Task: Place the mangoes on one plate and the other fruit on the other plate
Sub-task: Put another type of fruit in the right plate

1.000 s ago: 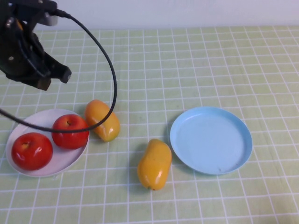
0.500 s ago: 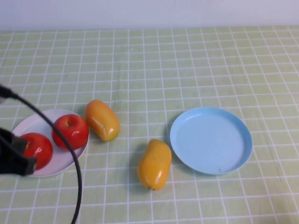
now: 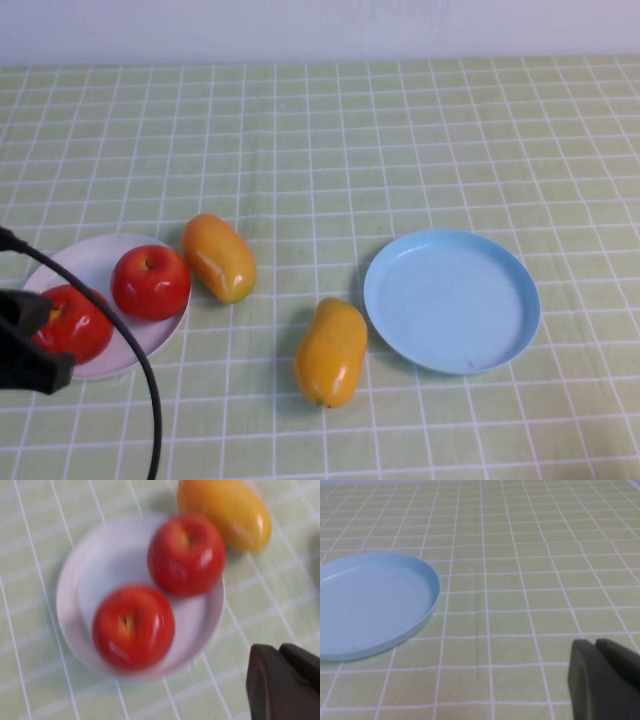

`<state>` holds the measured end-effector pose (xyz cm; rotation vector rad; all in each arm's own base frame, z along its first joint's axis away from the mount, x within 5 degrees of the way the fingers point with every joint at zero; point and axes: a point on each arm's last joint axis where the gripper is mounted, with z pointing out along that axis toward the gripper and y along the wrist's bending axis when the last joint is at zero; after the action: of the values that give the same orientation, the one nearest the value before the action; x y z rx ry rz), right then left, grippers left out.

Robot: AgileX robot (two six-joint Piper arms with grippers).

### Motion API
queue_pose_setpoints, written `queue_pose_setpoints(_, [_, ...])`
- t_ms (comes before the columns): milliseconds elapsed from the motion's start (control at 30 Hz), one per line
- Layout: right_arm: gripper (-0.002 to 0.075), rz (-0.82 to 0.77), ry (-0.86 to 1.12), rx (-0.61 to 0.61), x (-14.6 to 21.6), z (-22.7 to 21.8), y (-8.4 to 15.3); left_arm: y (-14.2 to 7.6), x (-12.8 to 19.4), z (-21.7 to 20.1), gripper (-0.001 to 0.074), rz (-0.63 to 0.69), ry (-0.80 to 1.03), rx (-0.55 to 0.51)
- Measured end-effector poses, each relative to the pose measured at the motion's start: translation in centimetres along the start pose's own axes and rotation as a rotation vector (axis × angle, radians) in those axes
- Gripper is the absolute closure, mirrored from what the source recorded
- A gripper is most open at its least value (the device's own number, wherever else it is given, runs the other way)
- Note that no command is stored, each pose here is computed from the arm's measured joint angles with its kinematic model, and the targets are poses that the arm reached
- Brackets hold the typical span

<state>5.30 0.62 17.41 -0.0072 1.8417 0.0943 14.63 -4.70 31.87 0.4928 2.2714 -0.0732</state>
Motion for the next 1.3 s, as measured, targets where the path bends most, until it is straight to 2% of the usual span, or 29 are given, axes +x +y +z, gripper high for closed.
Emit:
queue_pose_setpoints(100, [0.0741,0.0,0.0,0.0,0.0,0.0,0.0,0.0,-0.3,0.1,0.0733,0.032,-0.147,-0.013])
queue_pose_setpoints(233, [0.0741,0.0,0.0,0.0,0.0,0.0,0.0,-0.2,1.3,-1.0,0.0733,0.015,-0.422,-0.032])
queue_pose_setpoints(367, [0.0741,0.0,0.0,0.0,0.0,0.0,0.0,0.0,5.9,-2.1,0.0733,-0.057,-0.637,-0.115])
queue_pose_setpoints(500, [0.0741,0.0,0.0,0.0,0.0,0.0,0.0,-0.3,10.4,-1.6,0.0733,-0.088,-0.715,-0.197])
queue_pose_setpoints(733, [0.0741,0.0,0.0,0.0,0.0,0.0,0.0,-0.7,14.9,0.5,0.0733,-0.108,-0.744,-0.266])
queue_pose_setpoints(833, [0.0741,0.0,0.0,0.0,0.0,0.0,0.0,-0.8,15.5,1.1,0.0733,-0.102,-0.708,-0.264])
queue_pose_setpoints(1100, [0.0741,0.0,0.0,0.0,0.0,0.0,0.0,-1.3,17.5,2.6,0.0733,-0.115,-0.443,-0.208])
queue_pose_setpoints(1300, [0.0741,0.0,0.0,0.0,0.0,0.0,0.0,-1.3,17.7,2.7,0.0733,-0.113,-0.426,-0.206])
